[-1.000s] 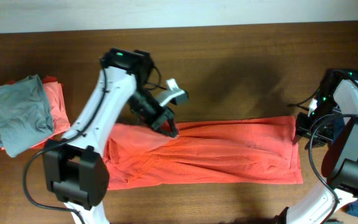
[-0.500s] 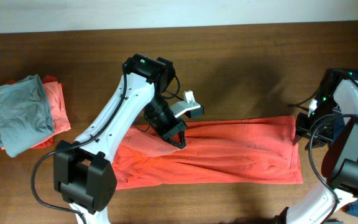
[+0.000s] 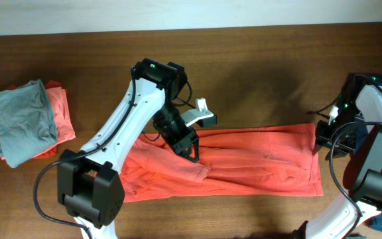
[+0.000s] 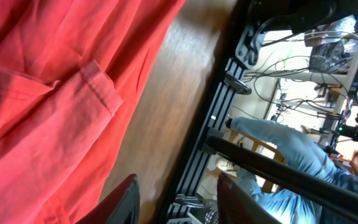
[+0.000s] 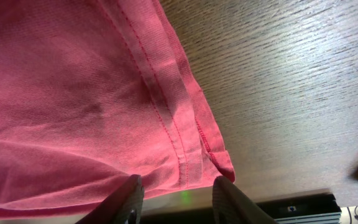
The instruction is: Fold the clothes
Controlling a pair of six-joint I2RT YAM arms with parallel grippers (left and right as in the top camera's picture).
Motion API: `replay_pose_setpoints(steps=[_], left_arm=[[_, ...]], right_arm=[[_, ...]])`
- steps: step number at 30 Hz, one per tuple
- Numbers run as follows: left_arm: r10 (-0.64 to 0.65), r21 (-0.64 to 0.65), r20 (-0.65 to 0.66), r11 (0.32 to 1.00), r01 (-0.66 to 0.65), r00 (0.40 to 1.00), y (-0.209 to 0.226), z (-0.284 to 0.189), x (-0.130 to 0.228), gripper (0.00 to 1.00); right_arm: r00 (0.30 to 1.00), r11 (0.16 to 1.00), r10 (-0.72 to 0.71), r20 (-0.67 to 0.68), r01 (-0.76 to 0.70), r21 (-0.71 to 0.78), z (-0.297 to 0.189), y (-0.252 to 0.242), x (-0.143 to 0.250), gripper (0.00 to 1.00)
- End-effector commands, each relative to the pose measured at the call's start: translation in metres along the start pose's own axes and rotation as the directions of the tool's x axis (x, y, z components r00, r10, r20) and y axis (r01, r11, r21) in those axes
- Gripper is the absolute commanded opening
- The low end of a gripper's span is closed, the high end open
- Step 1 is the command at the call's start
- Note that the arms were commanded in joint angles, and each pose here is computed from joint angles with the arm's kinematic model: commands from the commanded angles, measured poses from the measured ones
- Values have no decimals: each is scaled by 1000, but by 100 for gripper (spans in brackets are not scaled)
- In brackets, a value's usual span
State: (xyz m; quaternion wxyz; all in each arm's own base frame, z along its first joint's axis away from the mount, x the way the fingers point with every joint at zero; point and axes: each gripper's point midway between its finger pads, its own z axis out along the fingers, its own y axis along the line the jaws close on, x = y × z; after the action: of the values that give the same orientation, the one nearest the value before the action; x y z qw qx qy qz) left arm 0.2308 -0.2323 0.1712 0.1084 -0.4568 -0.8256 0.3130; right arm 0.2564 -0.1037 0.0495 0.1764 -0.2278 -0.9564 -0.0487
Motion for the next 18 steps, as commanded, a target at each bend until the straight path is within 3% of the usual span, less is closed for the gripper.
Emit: replay_pose_setpoints(steps=[1, 4, 7, 12, 16, 18], left_arm=[[-31, -76, -18, 997, 29, 999, 15, -1, 4, 25], [-189, -277, 2, 943, 182, 982, 57, -11, 6, 17], [-343, -450, 113, 819, 356, 933, 104, -31, 10, 13], [-440, -433, 213, 758, 488, 872, 136, -38, 17, 9], [-558, -398, 181, 711, 579, 810, 152, -22, 45, 10], [-587, -393, 150, 703, 592, 796, 152, -14, 57, 23]], right_arm=[[999, 1000, 8, 37, -8, -10, -11, 0, -1, 42], [999, 1000, 8, 37, -8, -10, -11, 0, -1, 42], [999, 1000, 8, 37, -8, -10, -11, 0, -1, 42], [999, 1000, 8, 35, -8, -10, -11, 0, -1, 42], [999, 1000, 9, 36, -8, -11, -11, 0, -1, 42], [999, 1000, 8, 36, -8, -15, -11, 1, -1, 42]])
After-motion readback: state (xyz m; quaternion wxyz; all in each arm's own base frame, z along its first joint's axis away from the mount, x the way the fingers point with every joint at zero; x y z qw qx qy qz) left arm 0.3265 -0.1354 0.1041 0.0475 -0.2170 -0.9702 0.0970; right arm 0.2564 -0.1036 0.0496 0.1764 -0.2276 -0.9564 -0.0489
